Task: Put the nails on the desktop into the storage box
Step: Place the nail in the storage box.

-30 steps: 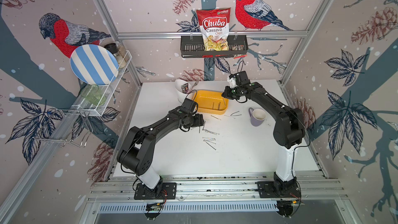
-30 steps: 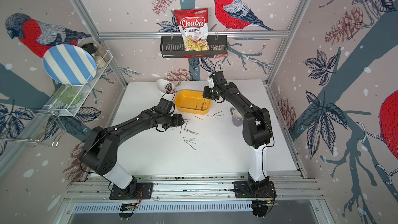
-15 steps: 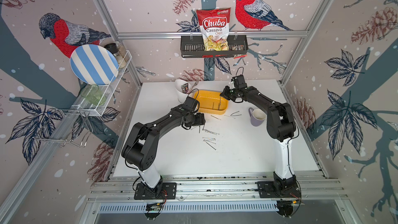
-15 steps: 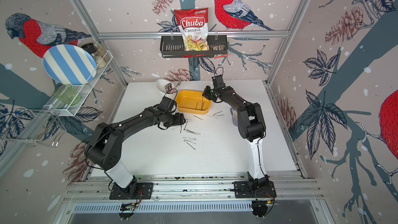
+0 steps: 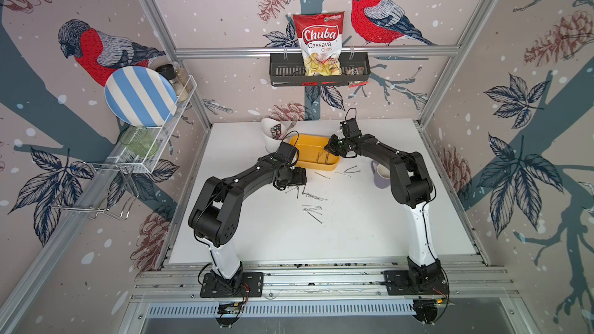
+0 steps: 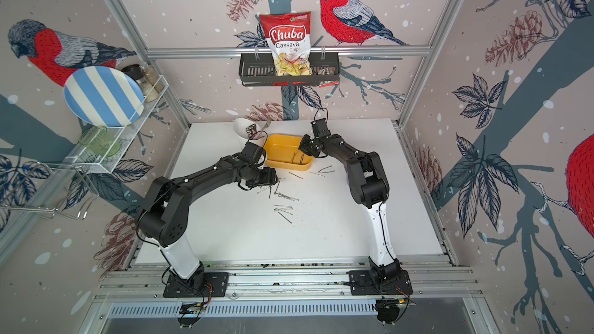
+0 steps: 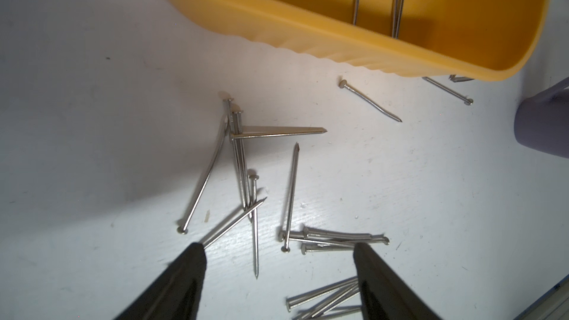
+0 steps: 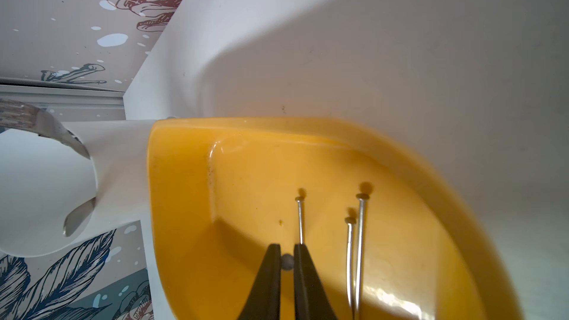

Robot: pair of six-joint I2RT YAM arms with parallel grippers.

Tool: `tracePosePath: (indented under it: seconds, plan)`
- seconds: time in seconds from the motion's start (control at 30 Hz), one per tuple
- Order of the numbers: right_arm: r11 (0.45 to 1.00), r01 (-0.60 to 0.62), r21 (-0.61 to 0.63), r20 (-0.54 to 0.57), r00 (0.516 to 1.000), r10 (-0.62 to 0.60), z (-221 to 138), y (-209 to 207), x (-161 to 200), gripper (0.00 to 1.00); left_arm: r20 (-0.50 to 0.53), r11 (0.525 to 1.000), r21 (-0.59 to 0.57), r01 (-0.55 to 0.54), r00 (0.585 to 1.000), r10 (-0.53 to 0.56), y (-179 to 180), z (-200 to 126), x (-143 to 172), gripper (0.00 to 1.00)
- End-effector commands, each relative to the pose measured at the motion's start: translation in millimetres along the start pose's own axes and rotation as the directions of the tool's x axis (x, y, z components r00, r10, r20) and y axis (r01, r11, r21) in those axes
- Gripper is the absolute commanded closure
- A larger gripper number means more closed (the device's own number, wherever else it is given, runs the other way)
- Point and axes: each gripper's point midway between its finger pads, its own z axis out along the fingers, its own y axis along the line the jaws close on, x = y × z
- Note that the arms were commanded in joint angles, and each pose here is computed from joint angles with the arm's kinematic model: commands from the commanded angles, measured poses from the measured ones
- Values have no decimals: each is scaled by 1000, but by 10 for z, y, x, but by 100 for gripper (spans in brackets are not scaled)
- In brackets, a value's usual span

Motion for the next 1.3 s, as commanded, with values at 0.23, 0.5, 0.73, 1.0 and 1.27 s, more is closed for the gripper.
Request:
tracePosePath:
  seconds: [0.23, 0.5, 0.73, 1.0, 1.27]
  plan:
    - [999, 29, 13, 30, 999, -29, -143, 37, -89, 76, 5, 1000, 15, 0, 1000, 0, -17, -23, -18, 22]
    - [981, 194, -22, 56, 980, -193, -473, 436, -160, 71, 20, 999, 41, 16, 1000, -17, -73, -31, -55, 22]
    - [915, 403, 16, -47, 914, -402, -654, 466, 221, 68, 37, 999, 37, 22, 999, -23, -89, -113, -27, 22]
    - [820, 572, 32, -142, 814, -563, -904, 264, 897, 65, 36, 996, 36, 78, 996, -79, 4, -181, 221, 21]
    - [734, 679, 23, -230, 718, -657, -942, 136, 1443, 64, 2, 996, 17, 84, 996, -84, -11, -114, 531, 21]
